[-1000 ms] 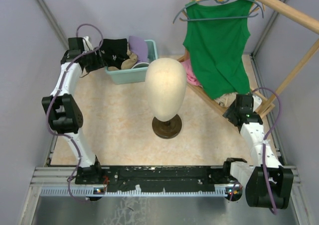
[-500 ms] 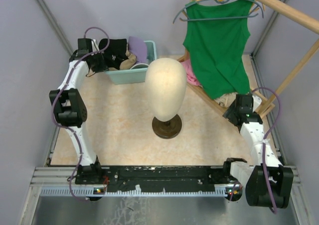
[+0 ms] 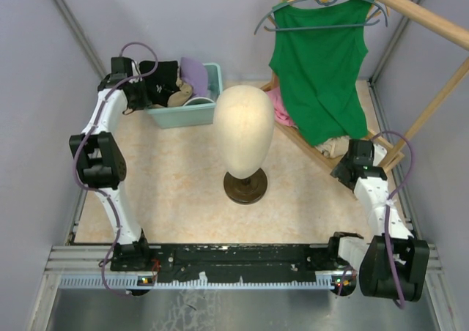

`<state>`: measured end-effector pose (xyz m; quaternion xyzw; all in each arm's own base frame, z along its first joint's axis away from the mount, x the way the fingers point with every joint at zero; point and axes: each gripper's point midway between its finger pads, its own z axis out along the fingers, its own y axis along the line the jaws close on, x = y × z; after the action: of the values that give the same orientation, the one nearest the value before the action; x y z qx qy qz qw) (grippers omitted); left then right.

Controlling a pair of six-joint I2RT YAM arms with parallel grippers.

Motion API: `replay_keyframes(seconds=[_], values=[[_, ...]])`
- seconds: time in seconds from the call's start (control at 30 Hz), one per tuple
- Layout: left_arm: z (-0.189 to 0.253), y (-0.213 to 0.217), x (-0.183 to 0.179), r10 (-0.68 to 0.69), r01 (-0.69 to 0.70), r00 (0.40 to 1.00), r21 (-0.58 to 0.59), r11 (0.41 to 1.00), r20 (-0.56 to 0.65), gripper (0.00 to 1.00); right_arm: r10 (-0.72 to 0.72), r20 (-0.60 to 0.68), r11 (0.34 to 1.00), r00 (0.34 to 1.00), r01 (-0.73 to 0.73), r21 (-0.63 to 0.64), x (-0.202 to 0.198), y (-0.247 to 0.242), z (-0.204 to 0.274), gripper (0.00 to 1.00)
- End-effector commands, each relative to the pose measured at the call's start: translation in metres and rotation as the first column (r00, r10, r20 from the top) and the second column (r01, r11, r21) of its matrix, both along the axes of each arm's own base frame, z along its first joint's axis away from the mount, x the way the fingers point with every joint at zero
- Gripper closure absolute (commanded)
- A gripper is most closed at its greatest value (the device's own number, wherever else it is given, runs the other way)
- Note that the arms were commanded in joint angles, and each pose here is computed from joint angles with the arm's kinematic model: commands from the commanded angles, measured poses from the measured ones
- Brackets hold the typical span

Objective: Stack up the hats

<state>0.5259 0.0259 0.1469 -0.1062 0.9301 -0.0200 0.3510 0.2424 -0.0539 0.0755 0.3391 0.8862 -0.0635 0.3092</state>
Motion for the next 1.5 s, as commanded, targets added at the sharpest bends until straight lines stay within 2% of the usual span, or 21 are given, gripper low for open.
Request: replay_keyframes(seconds=[0.0, 0.07, 0.13, 0.23, 0.37, 0.47, 0.53, 0.6, 0.73, 1.03, 1.2, 1.47], values=[[0.030, 0.019, -0.009, 0.032, -0.035, 0.999, 0.070, 0.997, 0.041, 0.72, -0.021, -0.024, 1.000, 0.999, 0.020, -0.019, -0.004, -0.006, 0.003, 0.38], [0.038, 0.018, -0.008, 0.026, -0.030, 0.998, 0.064, 0.997, 0.055, 0.66, -0.029, -0.032, 1.000, 0.999, 0.029, -0.008, -0.002, -0.006, 0.004, 0.38], [0.050, 0.015, -0.004, 0.021, -0.025, 0.997, 0.049, 0.998, 0.076, 0.49, -0.030, -0.051, 0.999, 0.998, 0.030, 0.012, -0.001, -0.005, 0.002, 0.38], [0.074, 0.006, 0.003, -0.005, 0.004, 0.992, 0.008, 1.000, 0.128, 0.39, -0.025, -0.107, 0.999, 0.994, 0.029, 0.041, -0.003, -0.002, -0.011, 0.39], [0.114, -0.004, 0.007, -0.030, 0.037, 0.977, -0.031, 0.999, 0.209, 0.32, -0.081, -0.159, 0.994, 0.984, 0.092, 0.061, -0.005, -0.014, -0.032, 0.44], [0.143, -0.011, 0.005, -0.047, 0.065, 0.960, -0.054, 0.996, 0.275, 0.29, -0.142, -0.140, 0.989, 0.980, 0.146, 0.018, -0.001, -0.031, -0.033, 0.58], [0.160, -0.020, 0.002, -0.074, 0.103, 0.946, -0.078, 0.992, 0.316, 0.31, -0.172, -0.129, 0.985, 0.977, 0.169, -0.033, 0.003, -0.043, -0.031, 0.71], [0.171, -0.030, 0.000, -0.105, 0.150, 0.932, -0.107, 0.983, 0.348, 0.36, -0.195, -0.128, 0.979, 0.972, 0.185, -0.084, 0.008, -0.055, -0.029, 0.78], [0.175, -0.037, -0.002, -0.122, 0.179, 0.924, -0.128, 0.976, 0.363, 0.43, -0.232, -0.132, 0.966, 0.964, 0.212, -0.149, 0.024, -0.078, -0.025, 0.78], [0.159, -0.056, -0.002, -0.180, 0.257, 0.919, -0.188, 0.948, 0.352, 0.46, -0.238, -0.127, 0.956, 0.963, 0.210, -0.205, 0.078, -0.108, -0.023, 0.78], [0.160, -0.071, -0.006, -0.213, 0.286, 0.908, -0.161, 0.945, 0.361, 0.46, -0.216, -0.154, 0.963, 0.964, 0.184, -0.198, 0.108, -0.115, -0.037, 0.78], [0.141, -0.087, -0.020, -0.252, 0.318, 0.907, -0.160, 0.934, 0.337, 0.46, -0.169, -0.100, 0.976, 0.980, 0.152, -0.158, 0.167, -0.122, -0.044, 0.78]])
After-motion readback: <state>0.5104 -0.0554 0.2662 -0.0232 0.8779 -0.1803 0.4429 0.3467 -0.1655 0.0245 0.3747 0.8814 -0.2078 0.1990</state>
